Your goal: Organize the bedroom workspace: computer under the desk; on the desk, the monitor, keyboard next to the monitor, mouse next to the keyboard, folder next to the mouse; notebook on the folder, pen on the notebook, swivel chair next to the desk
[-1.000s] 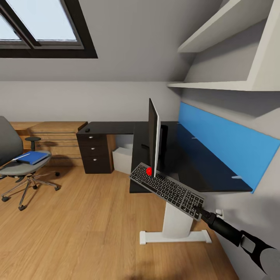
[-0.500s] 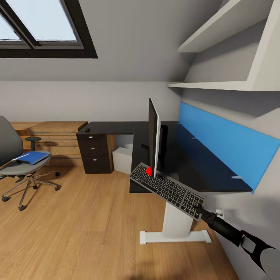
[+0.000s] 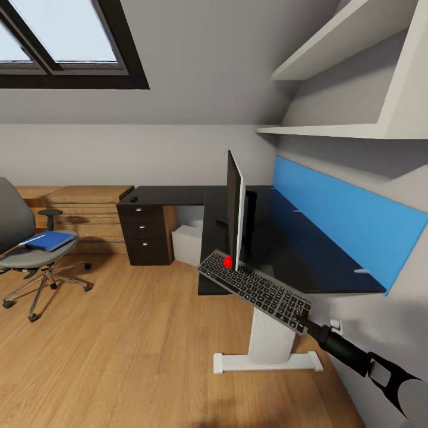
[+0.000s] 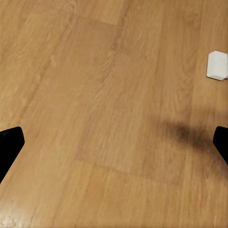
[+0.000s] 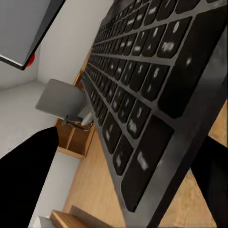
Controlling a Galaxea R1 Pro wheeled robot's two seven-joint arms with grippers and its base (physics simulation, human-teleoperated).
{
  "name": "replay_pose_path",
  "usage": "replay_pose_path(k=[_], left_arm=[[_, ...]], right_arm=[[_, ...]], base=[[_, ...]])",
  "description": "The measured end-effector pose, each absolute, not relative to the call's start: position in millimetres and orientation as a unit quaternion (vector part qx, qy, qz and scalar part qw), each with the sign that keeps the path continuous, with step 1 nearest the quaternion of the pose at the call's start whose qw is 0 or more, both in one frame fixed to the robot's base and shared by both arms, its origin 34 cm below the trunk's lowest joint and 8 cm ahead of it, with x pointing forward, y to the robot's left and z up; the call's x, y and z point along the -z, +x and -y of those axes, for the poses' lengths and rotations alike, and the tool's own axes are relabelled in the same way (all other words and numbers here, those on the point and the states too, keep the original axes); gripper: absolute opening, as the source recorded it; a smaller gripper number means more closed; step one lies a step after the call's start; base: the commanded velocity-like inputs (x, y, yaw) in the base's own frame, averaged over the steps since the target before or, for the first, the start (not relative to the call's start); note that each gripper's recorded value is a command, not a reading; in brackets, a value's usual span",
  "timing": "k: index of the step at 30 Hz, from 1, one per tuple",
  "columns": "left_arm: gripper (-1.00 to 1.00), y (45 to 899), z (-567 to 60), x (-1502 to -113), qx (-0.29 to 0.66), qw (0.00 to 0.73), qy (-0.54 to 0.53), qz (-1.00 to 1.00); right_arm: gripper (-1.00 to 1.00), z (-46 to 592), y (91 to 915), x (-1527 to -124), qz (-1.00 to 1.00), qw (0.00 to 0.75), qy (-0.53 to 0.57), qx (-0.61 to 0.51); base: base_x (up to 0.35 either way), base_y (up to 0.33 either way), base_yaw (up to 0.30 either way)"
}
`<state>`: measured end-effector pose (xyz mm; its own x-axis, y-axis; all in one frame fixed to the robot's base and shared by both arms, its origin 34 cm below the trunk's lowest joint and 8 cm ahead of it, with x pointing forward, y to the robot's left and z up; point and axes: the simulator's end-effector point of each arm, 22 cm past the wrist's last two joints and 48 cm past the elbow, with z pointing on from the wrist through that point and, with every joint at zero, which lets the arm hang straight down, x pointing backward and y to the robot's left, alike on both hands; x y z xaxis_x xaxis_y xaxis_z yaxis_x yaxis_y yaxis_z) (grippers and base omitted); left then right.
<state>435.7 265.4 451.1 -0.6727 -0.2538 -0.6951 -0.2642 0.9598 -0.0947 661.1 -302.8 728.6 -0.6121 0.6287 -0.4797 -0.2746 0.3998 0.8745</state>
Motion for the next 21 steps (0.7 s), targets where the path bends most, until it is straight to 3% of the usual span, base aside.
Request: replay_pose_path(k=[21], left_arm=[[1.00,435.6,-265.4,-451.1,-0.007,0.379,-0.142,-0.914]], right_arm=[[-1.00,303.2,661.6,-729.9,-0.720,0.425,0.123,-0.534]], base=[[0.000,0.000,0.000]])
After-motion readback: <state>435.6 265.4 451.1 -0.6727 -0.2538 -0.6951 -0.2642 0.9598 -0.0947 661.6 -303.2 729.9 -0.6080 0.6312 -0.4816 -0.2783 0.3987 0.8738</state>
